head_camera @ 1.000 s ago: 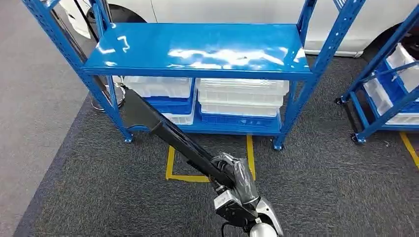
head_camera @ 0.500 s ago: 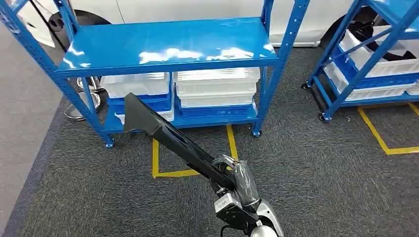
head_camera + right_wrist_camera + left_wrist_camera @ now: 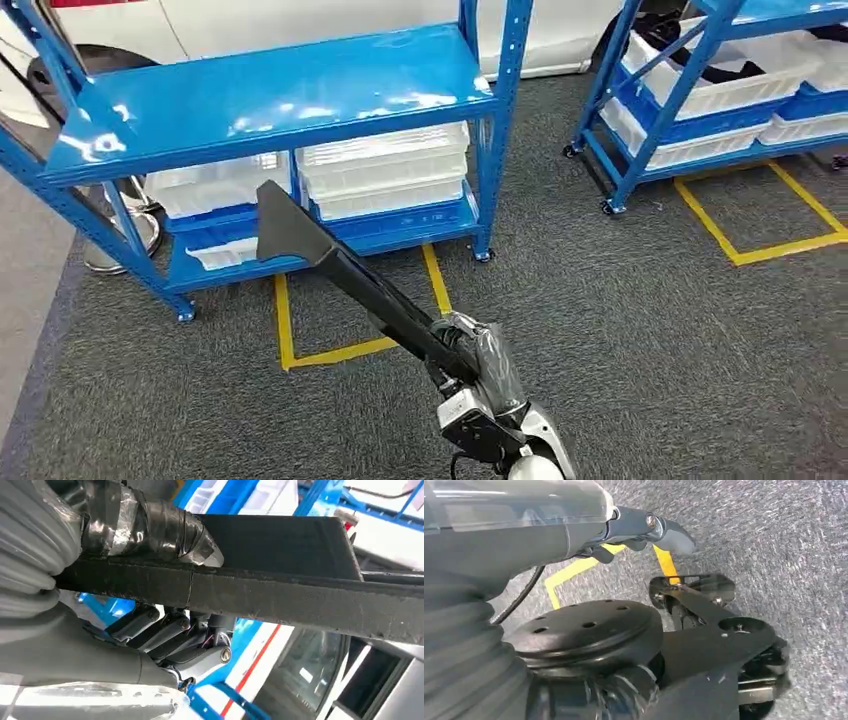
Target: Take the parts from the cabinet and place them on the table.
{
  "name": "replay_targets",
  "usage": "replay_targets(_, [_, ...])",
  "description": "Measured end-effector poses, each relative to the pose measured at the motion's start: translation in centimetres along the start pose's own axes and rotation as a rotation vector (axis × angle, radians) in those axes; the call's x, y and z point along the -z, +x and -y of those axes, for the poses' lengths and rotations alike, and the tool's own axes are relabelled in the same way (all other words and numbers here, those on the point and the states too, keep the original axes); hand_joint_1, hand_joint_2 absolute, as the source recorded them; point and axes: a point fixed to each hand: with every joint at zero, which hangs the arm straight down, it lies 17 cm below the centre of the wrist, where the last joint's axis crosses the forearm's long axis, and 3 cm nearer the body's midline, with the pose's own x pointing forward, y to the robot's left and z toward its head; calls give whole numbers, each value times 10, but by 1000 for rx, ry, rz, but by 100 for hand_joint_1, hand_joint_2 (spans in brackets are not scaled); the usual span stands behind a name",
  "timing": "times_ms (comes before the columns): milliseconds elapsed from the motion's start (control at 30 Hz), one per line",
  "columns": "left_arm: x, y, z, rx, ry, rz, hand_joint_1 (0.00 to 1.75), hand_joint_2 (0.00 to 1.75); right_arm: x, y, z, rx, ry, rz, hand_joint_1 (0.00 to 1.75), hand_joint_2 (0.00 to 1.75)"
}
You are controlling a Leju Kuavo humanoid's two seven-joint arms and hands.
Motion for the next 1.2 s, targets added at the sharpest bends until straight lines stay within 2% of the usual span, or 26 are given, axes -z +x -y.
replay_targets(1200, [0,-5,-2,17,-9,0,0,175,-8,12,0,26,-11,30,169,175])
